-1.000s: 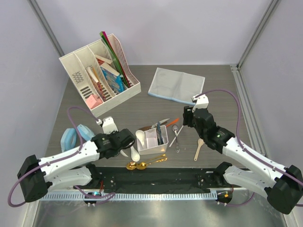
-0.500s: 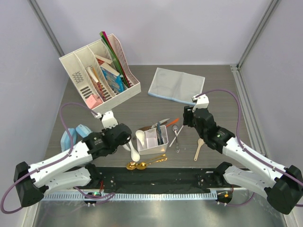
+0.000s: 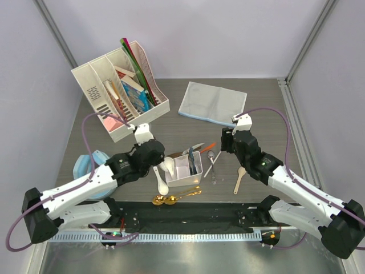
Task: Sort the eating utensils into containers
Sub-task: Place the spoon in the storage box.
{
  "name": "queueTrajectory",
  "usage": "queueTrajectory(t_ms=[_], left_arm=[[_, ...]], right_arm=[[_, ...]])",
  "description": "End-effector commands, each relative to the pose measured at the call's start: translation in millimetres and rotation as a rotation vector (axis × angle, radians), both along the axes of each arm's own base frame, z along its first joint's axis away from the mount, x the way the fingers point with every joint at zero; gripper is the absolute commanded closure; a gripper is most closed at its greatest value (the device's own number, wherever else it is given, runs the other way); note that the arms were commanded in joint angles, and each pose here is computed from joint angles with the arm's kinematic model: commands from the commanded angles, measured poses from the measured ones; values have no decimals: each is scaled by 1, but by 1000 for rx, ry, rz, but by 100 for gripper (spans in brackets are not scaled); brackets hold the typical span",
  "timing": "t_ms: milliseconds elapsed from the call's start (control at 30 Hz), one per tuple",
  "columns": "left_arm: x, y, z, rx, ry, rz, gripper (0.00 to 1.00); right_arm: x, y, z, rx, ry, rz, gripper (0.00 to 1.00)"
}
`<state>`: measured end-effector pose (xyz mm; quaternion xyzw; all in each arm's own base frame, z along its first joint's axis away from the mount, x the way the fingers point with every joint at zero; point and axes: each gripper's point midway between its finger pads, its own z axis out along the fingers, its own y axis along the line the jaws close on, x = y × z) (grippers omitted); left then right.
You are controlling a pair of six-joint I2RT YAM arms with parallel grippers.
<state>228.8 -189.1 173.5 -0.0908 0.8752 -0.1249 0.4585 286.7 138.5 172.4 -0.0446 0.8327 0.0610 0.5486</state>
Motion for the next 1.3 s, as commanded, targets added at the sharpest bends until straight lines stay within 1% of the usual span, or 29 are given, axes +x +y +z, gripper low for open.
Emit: queueTrajectory(t_ms=[0,167,567,800,833,867,967,1133,1233,1267], left_arm=[[18,-25,12,-43,-78,-35,100],[21,-32,3,-22,-94,-28,100],[-6,-50,-20,76,-154,-54,100],[-17,-50,-27,92,-163,-72,99],[-18,-49,-28,96,-162,-76,98],[-18,-49,-28,98,-163,-77,91],[-21,-47,-27,98,-168,-80,80],[-23,-37,-22,88,-188,-50,75],[-21,-29,-10,80,-216,-22,71],[-22,-23,-8,98,-218,-16,68]], right_arm=[[6,2,11,46,-40,-18,39],[7,1,11,45,-40,-19,39],[7,2,6,52,-28,-18,39],[8,2,4,54,-21,-19,39],[8,2,3,54,-21,-19,39],[8,2,3,53,-19,-17,39],[8,3,2,52,-15,-18,38],[8,3,1,55,-12,-18,39],[8,3,2,54,-14,-19,39],[9,2,1,53,-14,-22,39]])
